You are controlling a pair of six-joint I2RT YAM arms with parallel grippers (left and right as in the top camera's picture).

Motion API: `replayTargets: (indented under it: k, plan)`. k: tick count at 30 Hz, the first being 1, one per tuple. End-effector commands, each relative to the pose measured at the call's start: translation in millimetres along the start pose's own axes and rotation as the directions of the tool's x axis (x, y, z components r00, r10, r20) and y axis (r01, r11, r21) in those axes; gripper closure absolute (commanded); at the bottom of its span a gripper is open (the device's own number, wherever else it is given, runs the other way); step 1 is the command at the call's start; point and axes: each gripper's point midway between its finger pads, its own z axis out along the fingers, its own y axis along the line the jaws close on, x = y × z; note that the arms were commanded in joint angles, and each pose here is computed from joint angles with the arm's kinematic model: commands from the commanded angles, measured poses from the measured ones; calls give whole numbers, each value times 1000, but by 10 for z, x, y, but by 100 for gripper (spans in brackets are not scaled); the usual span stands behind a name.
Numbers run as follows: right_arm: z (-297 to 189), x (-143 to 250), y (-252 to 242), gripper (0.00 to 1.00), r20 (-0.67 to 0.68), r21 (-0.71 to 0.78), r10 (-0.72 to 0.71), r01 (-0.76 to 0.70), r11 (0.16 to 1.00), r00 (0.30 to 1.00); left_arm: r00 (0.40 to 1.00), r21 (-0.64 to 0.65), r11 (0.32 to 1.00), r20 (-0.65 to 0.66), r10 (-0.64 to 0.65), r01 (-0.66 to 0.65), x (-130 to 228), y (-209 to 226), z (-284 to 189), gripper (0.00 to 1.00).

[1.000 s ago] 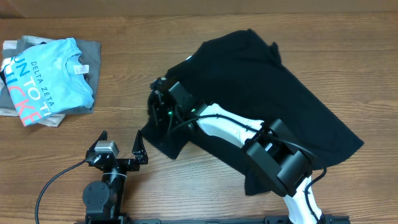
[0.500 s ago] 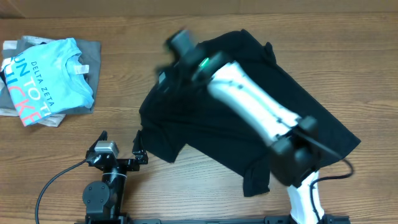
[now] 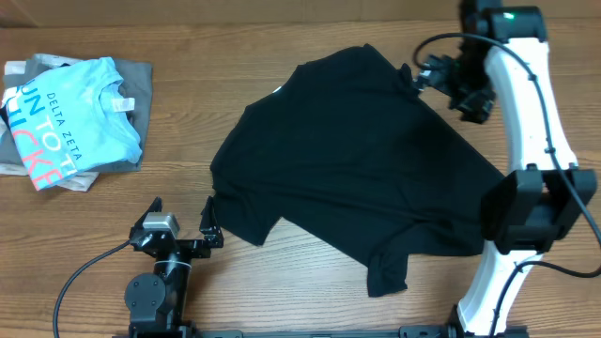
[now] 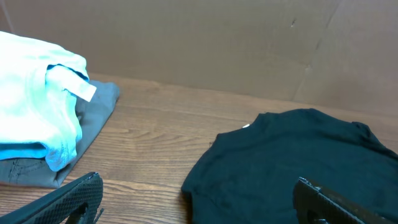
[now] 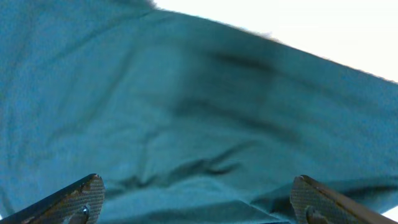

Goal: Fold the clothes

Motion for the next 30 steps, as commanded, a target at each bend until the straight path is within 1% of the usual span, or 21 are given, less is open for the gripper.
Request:
replayTargets:
  k: [1,3,6,9,10,12,15,18,23,26,30]
  plan:
    - [-35,-189,-306,0,15,-16,222,-222,975,975,1000,-3,1000,4,8,-8,2,5,-3,0]
    - [-59,-252,-392,0,25,-22,287,-286,958,958,1000,-3,1000,4,8,-8,2,5,-3,0]
    - [-69,-215,-465,0,18,4,327,-327,945,945,1000,-3,1000,4,8,-8,2,5,-3,0]
    - [-64,-140,-694,0,48,120,402,-405,907,914,1000,-17,1000,7,10,-10,-4,28,-3,0]
    - [-58,-109,-843,0,69,175,455,-460,871,888,1000,-66,998,15,10,-9,-18,113,-7,0]
    - [-32,-84,-991,0,67,208,498,-500,840,865,1000,-88,996,17,9,-8,-20,152,-10,0]
    - [2,-50,-1240,0,42,245,546,-539,806,837,1000,-89,996,16,9,-8,-17,152,-10,0]
    - [76,-20,-1491,0,0,277,531,-510,814,848,1000,-89,996,16,10,-8,-19,153,-10,0]
    - [299,171,-1897,0,-76,347,580,-524,778,811,1000,-89,996,16,9,-8,-17,153,-10,0]
    - [440,193,-2080,0,-76,330,631,-577,747,772,1000,-88,996,16,9,-8,-18,152,-10,0]
    - [599,281,-2307,0,-95,290,722,-675,679,685,1000,-89,996,15,14,-12,-18,154,-10,0]
